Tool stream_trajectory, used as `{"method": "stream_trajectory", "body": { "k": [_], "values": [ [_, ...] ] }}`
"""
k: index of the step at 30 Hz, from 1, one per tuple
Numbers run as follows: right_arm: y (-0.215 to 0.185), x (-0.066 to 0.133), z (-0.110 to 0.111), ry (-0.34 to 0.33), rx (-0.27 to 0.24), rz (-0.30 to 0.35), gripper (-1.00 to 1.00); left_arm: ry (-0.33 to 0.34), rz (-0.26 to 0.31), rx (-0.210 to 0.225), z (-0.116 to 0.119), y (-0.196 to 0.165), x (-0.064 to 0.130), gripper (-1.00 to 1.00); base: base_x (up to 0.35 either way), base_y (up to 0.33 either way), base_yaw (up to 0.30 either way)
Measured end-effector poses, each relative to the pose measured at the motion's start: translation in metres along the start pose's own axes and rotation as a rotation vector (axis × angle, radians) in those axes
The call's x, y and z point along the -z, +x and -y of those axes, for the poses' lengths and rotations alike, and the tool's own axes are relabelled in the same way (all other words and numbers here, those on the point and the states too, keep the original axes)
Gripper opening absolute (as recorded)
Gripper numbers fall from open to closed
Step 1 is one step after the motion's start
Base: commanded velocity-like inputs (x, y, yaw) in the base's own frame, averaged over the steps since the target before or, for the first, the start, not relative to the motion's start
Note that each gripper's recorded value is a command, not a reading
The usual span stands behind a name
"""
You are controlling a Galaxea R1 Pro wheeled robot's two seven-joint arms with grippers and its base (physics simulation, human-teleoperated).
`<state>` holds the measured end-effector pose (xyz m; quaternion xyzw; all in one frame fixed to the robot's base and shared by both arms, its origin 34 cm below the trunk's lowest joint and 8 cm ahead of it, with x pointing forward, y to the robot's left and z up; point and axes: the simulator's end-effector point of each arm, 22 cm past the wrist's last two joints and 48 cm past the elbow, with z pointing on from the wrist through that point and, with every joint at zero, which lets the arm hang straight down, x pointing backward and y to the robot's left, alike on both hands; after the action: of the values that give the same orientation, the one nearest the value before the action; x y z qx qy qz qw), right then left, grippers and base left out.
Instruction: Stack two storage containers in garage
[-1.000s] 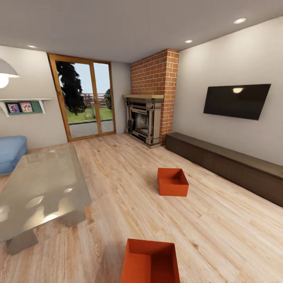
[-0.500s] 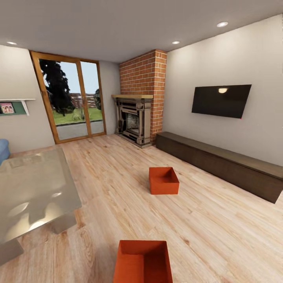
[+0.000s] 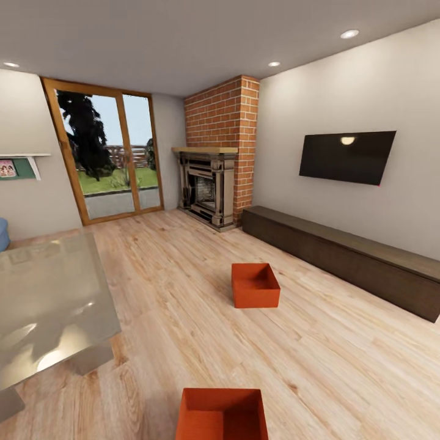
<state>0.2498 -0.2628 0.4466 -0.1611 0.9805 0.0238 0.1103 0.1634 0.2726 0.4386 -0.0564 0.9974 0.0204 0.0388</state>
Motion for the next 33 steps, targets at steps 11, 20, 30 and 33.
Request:
{"method": "stream_trajectory", "body": {
  "k": [11, 20, 30, 33],
  "values": [
    [0.0000, 0.0000, 0.0004, 0.001, 0.000, 0.000, 1.00, 0.000, 0.000, 0.000, 0.0000, 0.0000, 0.0000, 1.00, 0.007, 0.000, 0.000],
    [-0.0003, -0.0001, 0.0001, 0.000, 0.000, 0.000, 1.00, -0.001, 0.000, 0.000, -0.0004, -0.0001, 0.0000, 1.00, 0.000, 0.000, 0.000],
    [-0.0001, -0.0001, -0.0003, 0.000, 0.000, 0.000, 1.00, 0.001, 0.000, 0.000, 0.0010, 0.0001, 0.0000, 1.00, -0.030, 0.000, 0.000],
    [0.0002, -0.0001, -0.0004, -0.001, 0.000, -0.001, 1.00, 0.001, 0.000, 0.000, 0.0005, 0.0000, 0.0000, 1.00, -0.012, 0.000, 0.000]
  ]
}}
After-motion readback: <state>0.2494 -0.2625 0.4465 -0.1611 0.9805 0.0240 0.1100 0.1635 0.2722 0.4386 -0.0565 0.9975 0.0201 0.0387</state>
